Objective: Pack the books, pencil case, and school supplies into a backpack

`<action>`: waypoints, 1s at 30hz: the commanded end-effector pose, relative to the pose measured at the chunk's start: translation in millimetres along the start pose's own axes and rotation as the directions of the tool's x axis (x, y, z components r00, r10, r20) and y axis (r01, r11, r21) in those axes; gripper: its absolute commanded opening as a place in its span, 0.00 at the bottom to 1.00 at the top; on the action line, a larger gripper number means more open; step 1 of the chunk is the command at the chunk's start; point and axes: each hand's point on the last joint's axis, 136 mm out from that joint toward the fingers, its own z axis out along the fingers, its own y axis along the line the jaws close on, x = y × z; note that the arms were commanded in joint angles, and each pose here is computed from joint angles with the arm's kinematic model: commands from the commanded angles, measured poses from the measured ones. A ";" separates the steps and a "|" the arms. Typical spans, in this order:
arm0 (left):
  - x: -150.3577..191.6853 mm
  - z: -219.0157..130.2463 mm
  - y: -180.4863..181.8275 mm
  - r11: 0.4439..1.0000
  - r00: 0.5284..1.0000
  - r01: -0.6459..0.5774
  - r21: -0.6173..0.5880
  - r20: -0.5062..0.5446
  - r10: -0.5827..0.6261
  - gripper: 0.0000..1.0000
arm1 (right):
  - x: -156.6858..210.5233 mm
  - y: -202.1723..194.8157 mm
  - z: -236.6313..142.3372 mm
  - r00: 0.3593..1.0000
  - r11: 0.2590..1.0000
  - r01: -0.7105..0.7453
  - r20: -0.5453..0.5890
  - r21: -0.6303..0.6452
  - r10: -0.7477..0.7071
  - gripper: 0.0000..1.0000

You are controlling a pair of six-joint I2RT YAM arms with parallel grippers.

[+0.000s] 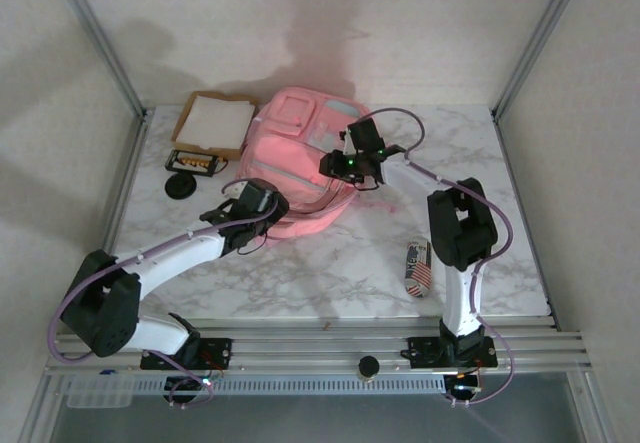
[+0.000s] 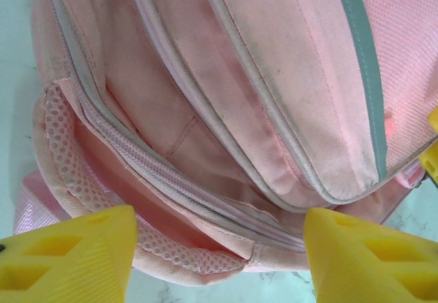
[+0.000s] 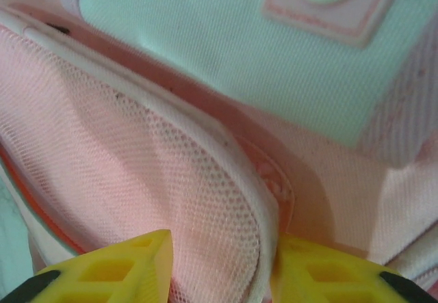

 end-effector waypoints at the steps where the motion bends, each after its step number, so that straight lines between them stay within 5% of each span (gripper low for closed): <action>1: -3.6 -1.5 -2.3 0.999 0.999 -0.036 -0.027 0.022 0.037 0.65 | -21.3 5.2 5.1 0.999 1.000 0.015 0.047 -0.017 -0.014 0.35; 10: 6.6 -14.7 -27.3 0.999 1.000 -0.011 0.053 -0.012 0.012 0.64 | -16.4 51.2 -22.6 0.998 0.987 0.024 0.057 -0.157 -0.015 0.00; 16: 18.9 -26.5 -45.9 0.994 0.999 0.044 0.103 -0.031 -0.041 0.63 | -12.8 85.1 -54.3 0.994 0.945 -0.057 0.072 -0.322 0.084 0.00; 20: 39.6 -23.3 -47.5 0.981 0.990 0.130 0.143 -0.078 -0.119 0.53 | -5.8 94.2 -71.1 0.984 0.912 -0.122 0.074 -0.392 0.164 0.00; 25: 18.6 -5.3 -4.4 0.995 0.995 0.094 -0.017 0.045 -0.093 0.42 | 4.5 84.3 -87.2 0.960 0.904 -0.184 0.128 -0.386 0.250 0.00; 30: -15.7 7.5 -6.0 0.998 0.991 0.055 0.029 0.122 -0.058 0.36 | 23.3 71.5 -89.6 0.937 0.899 -0.241 0.155 -0.365 0.314 0.00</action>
